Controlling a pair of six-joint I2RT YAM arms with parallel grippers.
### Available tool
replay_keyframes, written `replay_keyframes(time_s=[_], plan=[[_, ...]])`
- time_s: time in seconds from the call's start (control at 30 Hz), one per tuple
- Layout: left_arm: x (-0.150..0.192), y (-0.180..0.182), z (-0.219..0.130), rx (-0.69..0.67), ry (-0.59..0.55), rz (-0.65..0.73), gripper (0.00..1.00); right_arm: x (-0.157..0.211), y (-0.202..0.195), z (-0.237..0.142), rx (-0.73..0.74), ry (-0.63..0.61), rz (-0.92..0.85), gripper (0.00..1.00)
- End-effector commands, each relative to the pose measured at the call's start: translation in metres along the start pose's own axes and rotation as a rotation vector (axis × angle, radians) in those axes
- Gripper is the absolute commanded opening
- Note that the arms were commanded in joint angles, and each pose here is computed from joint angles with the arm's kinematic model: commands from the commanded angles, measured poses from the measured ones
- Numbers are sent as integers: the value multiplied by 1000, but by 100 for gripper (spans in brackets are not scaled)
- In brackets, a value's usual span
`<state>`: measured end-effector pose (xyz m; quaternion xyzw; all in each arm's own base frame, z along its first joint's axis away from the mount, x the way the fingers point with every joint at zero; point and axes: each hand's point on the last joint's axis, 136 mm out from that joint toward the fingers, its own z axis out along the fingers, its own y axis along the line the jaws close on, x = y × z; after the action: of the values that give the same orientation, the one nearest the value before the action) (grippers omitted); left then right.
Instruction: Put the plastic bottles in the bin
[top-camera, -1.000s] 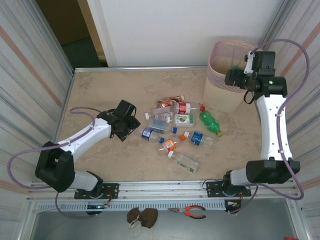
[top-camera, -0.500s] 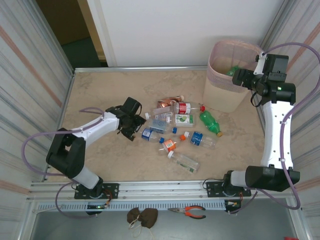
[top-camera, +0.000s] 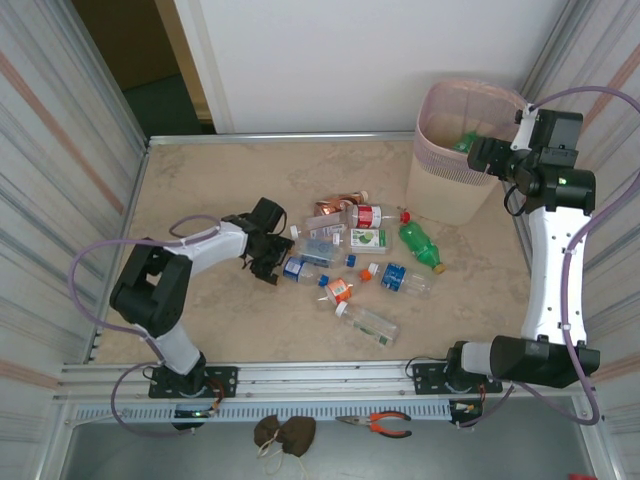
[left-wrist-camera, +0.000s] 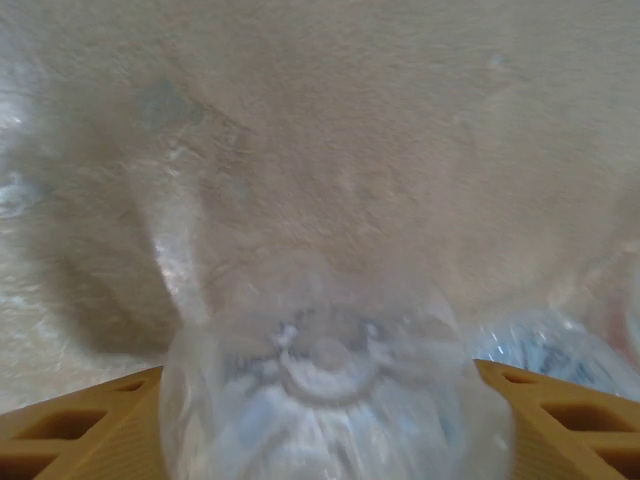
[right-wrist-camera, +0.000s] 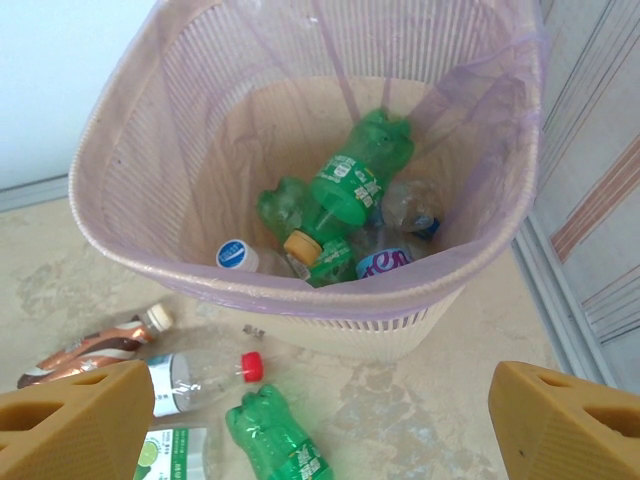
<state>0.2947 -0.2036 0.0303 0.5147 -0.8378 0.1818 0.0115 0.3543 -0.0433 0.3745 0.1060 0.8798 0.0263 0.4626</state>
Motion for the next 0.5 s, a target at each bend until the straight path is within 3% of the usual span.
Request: replay_keyframes(time_s=[0.0, 0.47], plan=[[0, 10, 12, -35, 30, -80, 70, -11, -1, -17, 6, -53, -14, 85], [-15, 24, 3, -94, -58, -117, 59, -14, -1, -26, 8, -75, -21, 85]])
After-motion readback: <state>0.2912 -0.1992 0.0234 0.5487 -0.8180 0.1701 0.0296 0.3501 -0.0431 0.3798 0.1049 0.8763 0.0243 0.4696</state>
